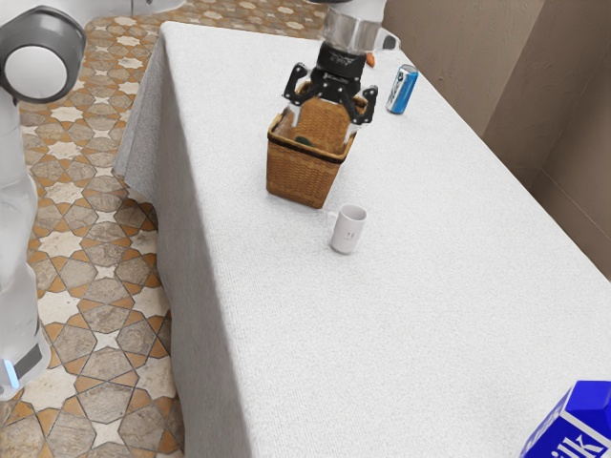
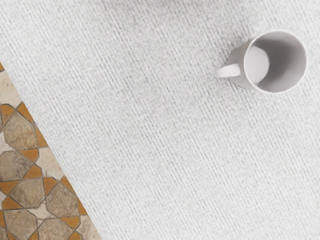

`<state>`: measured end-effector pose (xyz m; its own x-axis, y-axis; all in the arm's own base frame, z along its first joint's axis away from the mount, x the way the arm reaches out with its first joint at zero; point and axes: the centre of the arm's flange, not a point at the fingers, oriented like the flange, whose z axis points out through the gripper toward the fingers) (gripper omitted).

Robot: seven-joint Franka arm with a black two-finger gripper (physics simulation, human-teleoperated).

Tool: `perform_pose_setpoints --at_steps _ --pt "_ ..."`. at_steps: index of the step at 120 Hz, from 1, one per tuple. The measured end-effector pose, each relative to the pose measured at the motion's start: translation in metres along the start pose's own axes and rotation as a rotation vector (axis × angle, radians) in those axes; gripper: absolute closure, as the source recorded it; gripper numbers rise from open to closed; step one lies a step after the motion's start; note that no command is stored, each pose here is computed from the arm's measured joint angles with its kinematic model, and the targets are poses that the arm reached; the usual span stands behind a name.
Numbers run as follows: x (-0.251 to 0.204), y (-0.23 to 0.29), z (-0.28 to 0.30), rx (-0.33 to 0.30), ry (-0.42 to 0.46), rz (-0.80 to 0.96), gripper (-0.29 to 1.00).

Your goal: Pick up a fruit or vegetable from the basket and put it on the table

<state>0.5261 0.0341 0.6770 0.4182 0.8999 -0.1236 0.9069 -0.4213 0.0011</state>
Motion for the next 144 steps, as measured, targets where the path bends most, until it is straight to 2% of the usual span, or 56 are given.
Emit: perform_pose_setpoints --at_steps 15,33,45,64,73,85,90,120,144 --pt "0.019 0.0 -0.011 -0.091 0.032 -0.277 0.0" --pt "0.024 -0.009 -0.028 -0.169 0.038 -0.527 0.0" --pt "0.022 -0.007 -0.03 -0.189 0.03 -0.642 0.0" --pt "0.059 0.0 -0.008 -0.162 0.03 -0.802 0.0" --pt "0.088 -0.006 -0.005 -0.166 0.027 -0.88 0.0" --pt "0.181 -0.057 -0.009 -0.194 0.037 -1.081 0.0" --pt "0.206 -0.075 -0.006 -0.196 0.033 -1.139 0.0" --pt "0.214 -0.06 0.009 -0.201 0.027 -1.126 0.0" --pt "0.227 -0.044 0.038 -0.16 0.033 -1.012 0.0"
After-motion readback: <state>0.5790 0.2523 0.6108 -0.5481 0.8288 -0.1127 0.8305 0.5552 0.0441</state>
